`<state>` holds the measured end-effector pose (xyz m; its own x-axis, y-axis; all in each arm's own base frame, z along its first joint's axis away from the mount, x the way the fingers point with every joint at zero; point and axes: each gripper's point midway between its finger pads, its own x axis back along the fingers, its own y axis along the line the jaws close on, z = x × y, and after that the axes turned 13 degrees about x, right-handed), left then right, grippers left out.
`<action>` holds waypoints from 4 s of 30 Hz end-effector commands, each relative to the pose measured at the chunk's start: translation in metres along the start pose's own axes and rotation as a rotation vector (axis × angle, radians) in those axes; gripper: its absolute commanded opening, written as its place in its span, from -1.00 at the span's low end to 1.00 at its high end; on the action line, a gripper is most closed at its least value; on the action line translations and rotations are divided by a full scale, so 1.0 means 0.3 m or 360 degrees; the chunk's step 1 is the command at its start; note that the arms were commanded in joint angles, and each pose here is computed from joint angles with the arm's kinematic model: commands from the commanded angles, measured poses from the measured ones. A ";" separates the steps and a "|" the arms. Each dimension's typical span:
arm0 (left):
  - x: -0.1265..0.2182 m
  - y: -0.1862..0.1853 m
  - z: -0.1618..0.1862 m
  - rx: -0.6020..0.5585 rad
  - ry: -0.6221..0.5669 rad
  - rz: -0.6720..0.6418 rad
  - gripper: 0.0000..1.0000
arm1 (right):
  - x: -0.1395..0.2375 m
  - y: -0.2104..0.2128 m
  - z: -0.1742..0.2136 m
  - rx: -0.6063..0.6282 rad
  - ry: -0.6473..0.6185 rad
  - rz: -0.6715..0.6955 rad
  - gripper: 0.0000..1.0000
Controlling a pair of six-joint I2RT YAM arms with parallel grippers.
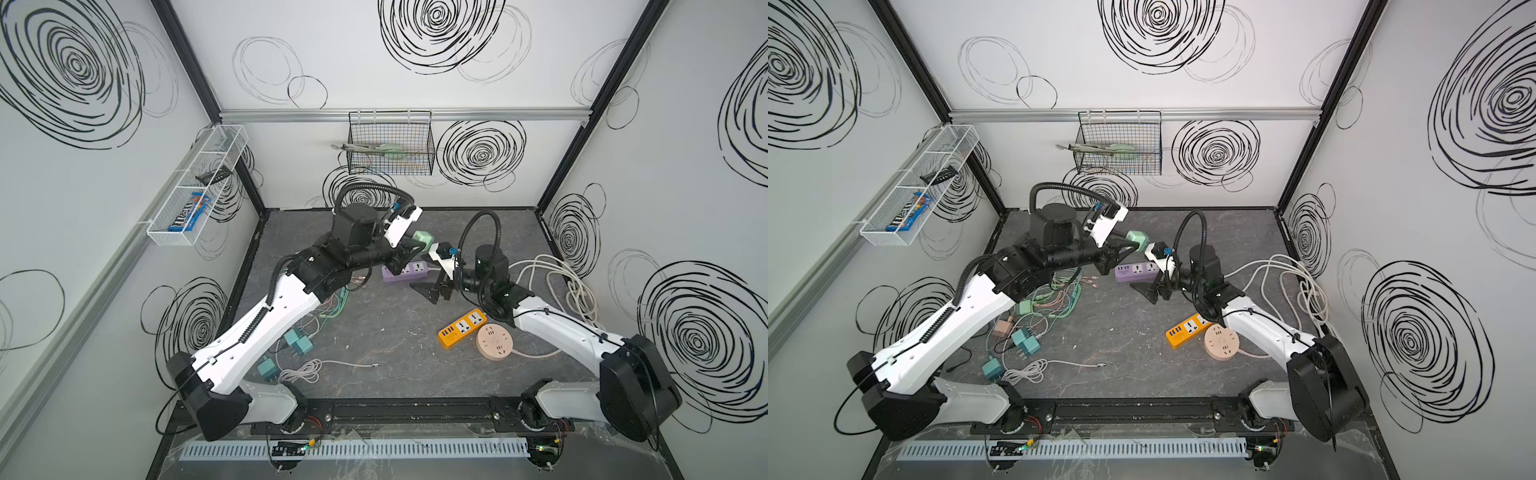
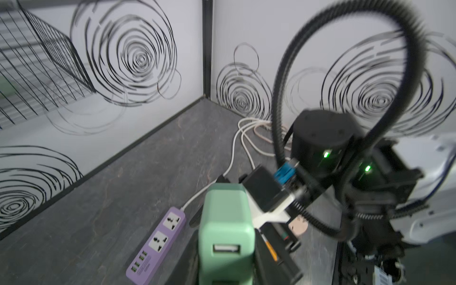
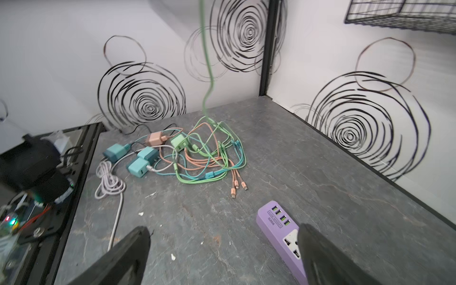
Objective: Insert the plug
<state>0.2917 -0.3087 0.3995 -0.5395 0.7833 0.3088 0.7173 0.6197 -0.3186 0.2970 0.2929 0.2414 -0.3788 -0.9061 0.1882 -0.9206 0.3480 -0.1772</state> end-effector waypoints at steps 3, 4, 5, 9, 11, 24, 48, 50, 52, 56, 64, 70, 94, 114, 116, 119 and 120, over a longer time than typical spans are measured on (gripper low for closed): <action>0.033 -0.059 -0.274 0.0248 -0.0395 -0.0089 -1.00 | -0.092 -0.025 -0.072 -0.0234 -0.0188 0.0007 0.95; 0.047 -0.077 -0.320 0.0284 -0.0452 -0.0073 -1.00 | -0.116 -0.012 -0.064 -0.0226 -0.0185 -0.0009 0.95; 0.060 -0.094 -0.357 0.0315 -0.0499 -0.0046 -1.00 | -0.139 0.003 -0.059 -0.0223 -0.0184 -0.0036 0.95; 0.120 -0.153 -0.474 0.0352 -0.0630 0.0053 -1.00 | -0.215 0.087 -0.084 -0.0211 -0.0263 -0.0221 0.95; 0.157 -0.168 -0.528 0.0355 -0.0694 0.0058 -1.00 | -0.262 0.131 -0.088 -0.0196 -0.0275 -0.0280 0.95; 0.356 -0.334 -0.721 0.0434 -0.0901 0.0483 -1.00 | -0.620 0.273 -0.112 -0.0319 -0.0397 -0.0399 0.95; 0.498 -0.193 -0.659 0.0594 -0.0894 0.0417 -1.00 | -1.187 0.188 -0.112 -0.0453 -0.0563 -0.0199 -0.47; 0.496 -0.140 -0.647 0.0608 -0.0911 0.0341 -1.00 | -1.133 0.175 -0.180 -0.0423 -0.0635 -0.0259 -0.83; 0.503 -0.090 -0.649 0.0582 -0.0955 0.0203 -1.00 | -1.057 0.160 -0.251 -0.0359 -0.0682 -0.0305 -0.95; 0.494 -0.035 -0.651 0.0524 -0.0980 0.0035 -1.00 | -0.895 0.140 -0.387 -0.0237 -0.0713 -0.0401 -1.00; 0.480 0.133 -0.579 0.0585 -0.1096 -0.0288 -1.00 | -0.590 -0.021 -0.538 -0.0234 -0.0707 -0.0306 -1.00; 0.488 0.220 -0.551 0.0611 -0.1093 -0.0428 -1.00 | -0.469 -0.113 -0.520 -0.0183 -0.0591 -0.0211 -1.00; 0.672 0.670 -0.566 0.0688 -0.1295 -0.0571 -1.00 | -0.558 -0.761 -0.042 -0.0044 -0.0093 0.0068 -1.00; 0.704 1.181 -0.401 0.0810 -0.1136 -0.1418 -1.00 | -0.727 -0.881 0.050 0.0048 -0.0240 0.0462 -1.00; 0.722 1.178 -0.465 0.0734 -0.1186 -0.1428 -1.00 | -0.735 -0.892 -0.011 0.0052 -0.0333 0.0501 -1.00; 0.779 1.161 -0.560 0.0627 -0.1263 -0.1488 -1.00 | -0.744 -0.861 -0.098 0.0052 -0.0496 0.0498 -1.00; 0.804 1.161 -0.587 0.0595 -0.1282 -0.1522 -1.00 | -0.756 -0.837 -0.117 0.0063 -0.0530 0.0483 -1.00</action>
<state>0.5106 0.0749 0.4357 -0.9706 -0.1630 0.1769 -0.2370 0.7744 -0.5867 0.6233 0.4093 0.2060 -0.5877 -0.8091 0.0015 -0.7956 0.5775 -0.1830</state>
